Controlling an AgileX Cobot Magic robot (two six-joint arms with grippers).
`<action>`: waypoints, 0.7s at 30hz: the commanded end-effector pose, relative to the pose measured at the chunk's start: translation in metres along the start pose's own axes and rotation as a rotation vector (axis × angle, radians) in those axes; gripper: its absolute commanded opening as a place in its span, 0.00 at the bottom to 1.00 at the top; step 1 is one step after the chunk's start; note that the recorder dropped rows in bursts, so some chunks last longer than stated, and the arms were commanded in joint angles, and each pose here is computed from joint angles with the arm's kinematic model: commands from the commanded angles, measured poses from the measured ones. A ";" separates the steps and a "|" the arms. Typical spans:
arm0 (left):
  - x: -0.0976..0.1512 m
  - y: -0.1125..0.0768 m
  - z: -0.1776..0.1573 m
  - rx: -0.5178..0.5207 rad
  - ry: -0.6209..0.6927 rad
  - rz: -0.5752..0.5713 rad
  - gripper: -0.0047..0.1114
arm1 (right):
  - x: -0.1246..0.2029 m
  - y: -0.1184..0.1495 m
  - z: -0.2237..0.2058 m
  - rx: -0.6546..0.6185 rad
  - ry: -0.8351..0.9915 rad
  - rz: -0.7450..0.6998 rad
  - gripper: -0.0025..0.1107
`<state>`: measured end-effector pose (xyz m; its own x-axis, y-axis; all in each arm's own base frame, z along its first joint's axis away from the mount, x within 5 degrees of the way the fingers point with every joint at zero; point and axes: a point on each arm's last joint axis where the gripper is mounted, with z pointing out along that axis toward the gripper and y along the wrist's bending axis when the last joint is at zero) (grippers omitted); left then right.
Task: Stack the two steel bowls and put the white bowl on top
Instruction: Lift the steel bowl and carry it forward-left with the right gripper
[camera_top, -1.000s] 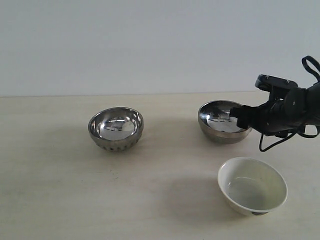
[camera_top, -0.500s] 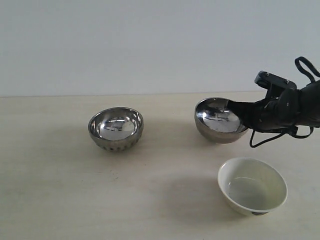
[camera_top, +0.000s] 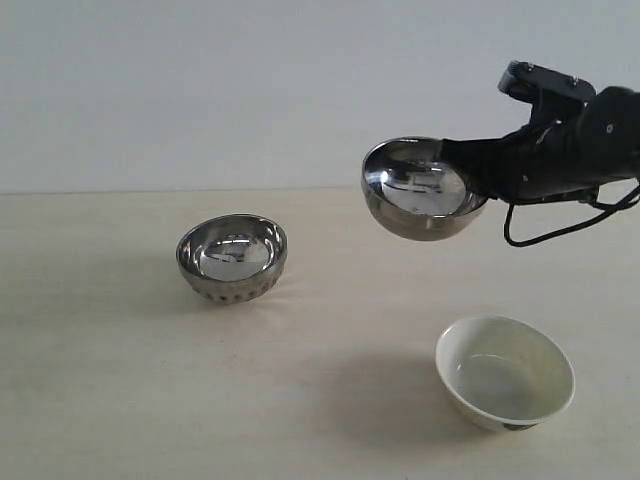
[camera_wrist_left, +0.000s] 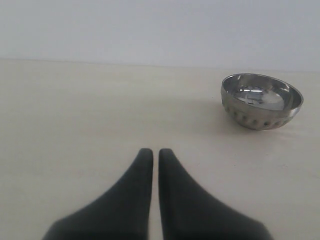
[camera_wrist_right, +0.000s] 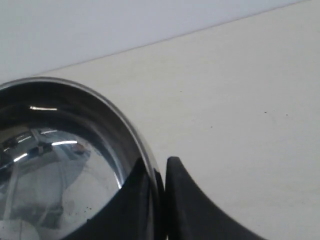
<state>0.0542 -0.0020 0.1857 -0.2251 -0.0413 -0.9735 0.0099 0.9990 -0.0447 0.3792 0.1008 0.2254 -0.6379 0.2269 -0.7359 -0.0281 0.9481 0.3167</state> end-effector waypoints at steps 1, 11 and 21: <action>0.000 0.000 0.000 0.005 -0.007 -0.004 0.07 | -0.005 0.025 -0.032 -0.056 0.029 -0.122 0.03; 0.000 0.000 0.000 0.005 -0.007 -0.004 0.07 | 0.046 0.060 -0.051 -0.138 0.238 -0.303 0.03; 0.000 0.000 0.000 0.005 -0.007 -0.004 0.07 | 0.102 0.075 -0.054 -0.192 0.325 -0.420 0.03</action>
<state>0.0542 -0.0020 0.1857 -0.2251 -0.0413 -0.9735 0.0099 0.9990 -0.0447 0.2771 0.1801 0.2079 -0.7671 -0.2415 -0.5943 -0.4186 0.8905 0.1784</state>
